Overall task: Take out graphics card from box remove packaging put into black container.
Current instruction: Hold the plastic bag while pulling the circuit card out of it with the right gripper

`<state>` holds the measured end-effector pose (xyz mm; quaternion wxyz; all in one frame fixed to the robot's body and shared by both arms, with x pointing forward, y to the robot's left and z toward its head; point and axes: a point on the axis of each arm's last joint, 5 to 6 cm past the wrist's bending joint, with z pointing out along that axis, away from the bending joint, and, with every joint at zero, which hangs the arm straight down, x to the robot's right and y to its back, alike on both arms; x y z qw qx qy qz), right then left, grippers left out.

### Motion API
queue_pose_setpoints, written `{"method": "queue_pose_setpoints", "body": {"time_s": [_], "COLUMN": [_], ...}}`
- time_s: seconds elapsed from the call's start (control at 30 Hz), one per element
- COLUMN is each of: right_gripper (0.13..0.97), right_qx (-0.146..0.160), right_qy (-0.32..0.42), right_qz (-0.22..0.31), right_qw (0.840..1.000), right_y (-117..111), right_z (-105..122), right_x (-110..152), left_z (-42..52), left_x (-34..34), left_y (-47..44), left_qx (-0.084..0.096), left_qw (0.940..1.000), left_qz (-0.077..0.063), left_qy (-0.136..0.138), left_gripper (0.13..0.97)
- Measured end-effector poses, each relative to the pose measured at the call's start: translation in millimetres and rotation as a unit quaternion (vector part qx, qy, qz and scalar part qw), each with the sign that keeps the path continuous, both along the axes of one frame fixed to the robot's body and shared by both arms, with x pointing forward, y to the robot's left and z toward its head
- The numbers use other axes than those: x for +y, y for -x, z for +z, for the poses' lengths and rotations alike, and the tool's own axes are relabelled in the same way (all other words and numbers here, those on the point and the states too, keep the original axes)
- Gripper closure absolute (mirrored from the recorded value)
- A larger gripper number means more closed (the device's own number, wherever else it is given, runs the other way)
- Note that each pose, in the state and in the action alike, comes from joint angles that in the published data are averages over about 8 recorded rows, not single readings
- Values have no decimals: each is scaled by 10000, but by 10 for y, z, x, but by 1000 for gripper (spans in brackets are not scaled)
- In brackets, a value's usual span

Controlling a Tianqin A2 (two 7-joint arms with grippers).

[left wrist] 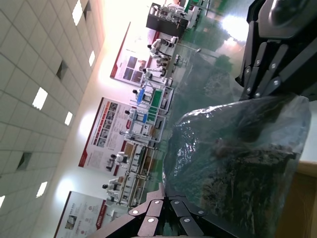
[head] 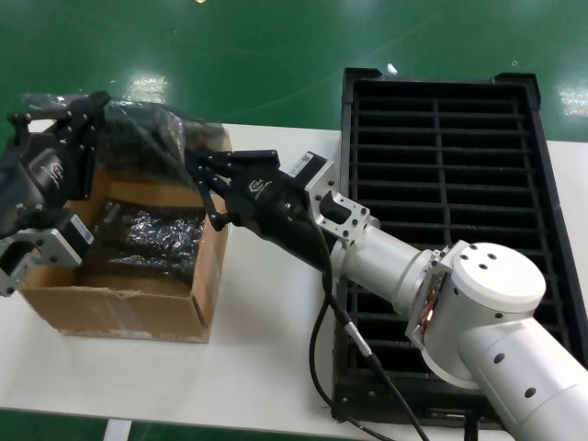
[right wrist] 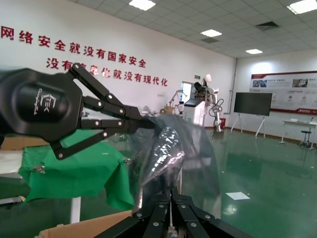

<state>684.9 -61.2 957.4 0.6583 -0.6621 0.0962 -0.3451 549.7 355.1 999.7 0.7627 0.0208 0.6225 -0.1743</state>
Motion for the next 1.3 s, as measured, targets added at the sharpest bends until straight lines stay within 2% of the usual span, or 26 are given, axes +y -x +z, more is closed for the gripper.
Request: {"method": "queue_pose_setpoints", "body": {"time_s": [0.23, 0.37, 0.63, 0.93, 1.3], "right_gripper": [904, 904, 784, 698, 776], "right_qx": [21, 31, 47, 32, 7], "right_qy": [8, 14, 11, -26, -110], "right_qz": [7, 33, 53, 28, 44], "right_qw": [10000, 10000, 10000, 10000, 9999], "right_y": [-2, -8, -29, -50, -60], "right_z": [-12, -20, -31, -31, -22], "right_x": [-7, -1, 6, 3, -1], "left_z": [30, 36, 42, 6, -38], "left_x": [11, 7, -9, -42, -48], "left_y": [26, 44, 91, 130, 145], "left_qx": [-36, -40, -17, 68, 172], "left_qw": [10000, 9999, 9998, 9995, 9993], "left_qz": [-12, -34, -136, -251, -282], "left_qy": [68, 94, 175, 195, 155], "left_gripper": [957, 957, 957, 957, 957]}}
